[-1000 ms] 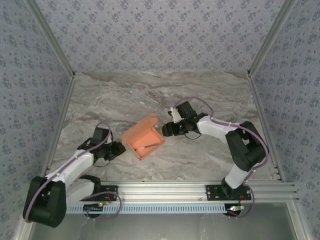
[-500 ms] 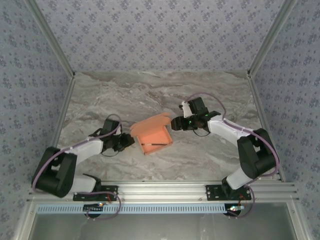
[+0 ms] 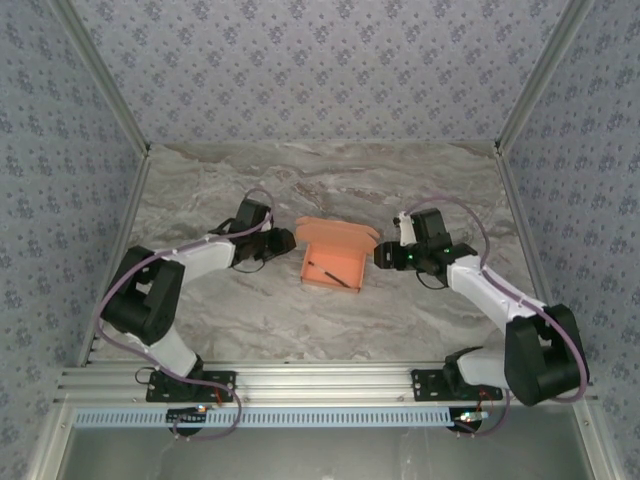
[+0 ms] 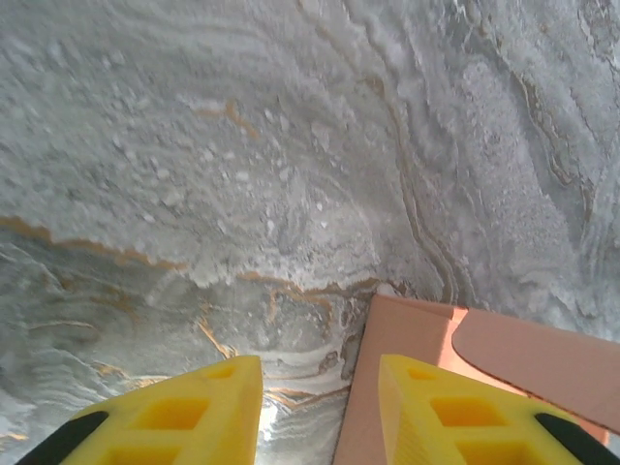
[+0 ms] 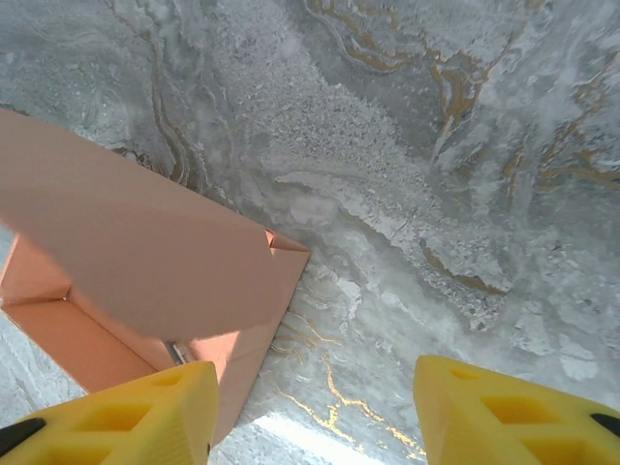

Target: Fold the paper box

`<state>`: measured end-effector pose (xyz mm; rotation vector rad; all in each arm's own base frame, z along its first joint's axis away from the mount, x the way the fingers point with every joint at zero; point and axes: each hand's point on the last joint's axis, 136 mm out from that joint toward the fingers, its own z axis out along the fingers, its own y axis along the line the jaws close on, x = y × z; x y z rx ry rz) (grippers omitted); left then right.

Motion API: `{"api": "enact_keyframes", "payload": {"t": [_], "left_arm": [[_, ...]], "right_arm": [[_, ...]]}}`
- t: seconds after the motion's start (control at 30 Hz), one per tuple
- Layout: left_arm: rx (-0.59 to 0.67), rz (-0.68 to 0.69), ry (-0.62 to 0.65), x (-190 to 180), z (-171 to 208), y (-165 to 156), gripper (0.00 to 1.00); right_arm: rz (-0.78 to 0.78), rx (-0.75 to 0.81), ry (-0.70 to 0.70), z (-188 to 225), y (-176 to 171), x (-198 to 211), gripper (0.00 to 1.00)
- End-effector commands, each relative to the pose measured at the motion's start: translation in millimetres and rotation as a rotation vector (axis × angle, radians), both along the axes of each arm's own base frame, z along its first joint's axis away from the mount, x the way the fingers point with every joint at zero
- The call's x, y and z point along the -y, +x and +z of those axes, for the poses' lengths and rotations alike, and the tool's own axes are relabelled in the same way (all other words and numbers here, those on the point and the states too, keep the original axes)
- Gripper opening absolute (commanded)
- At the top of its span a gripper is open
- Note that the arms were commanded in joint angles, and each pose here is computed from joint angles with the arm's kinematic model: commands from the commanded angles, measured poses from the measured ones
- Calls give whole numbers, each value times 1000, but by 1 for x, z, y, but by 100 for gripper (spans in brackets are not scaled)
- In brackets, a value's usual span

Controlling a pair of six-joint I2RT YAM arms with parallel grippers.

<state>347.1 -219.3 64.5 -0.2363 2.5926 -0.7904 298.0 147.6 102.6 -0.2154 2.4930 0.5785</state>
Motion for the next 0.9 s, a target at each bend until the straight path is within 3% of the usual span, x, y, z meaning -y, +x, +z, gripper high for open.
{"api": "enact_keyframes", "payload": {"t": [0.0,0.23,0.43,0.87], "left_arm": [[62,-26,129,-22,10,-3,40],[263,-123,198,-42,48,-9,49],[478,-296,128,-20,77,-13,59],[718,-576,163,19,92,-22,68]], "right_arm": [[43,78,-32,6,-1,3,58],[129,219,15,27,15,-17,54],[179,269,-13,30,26,-33,47],[194,286,-56,27,36,-40,21]]}}
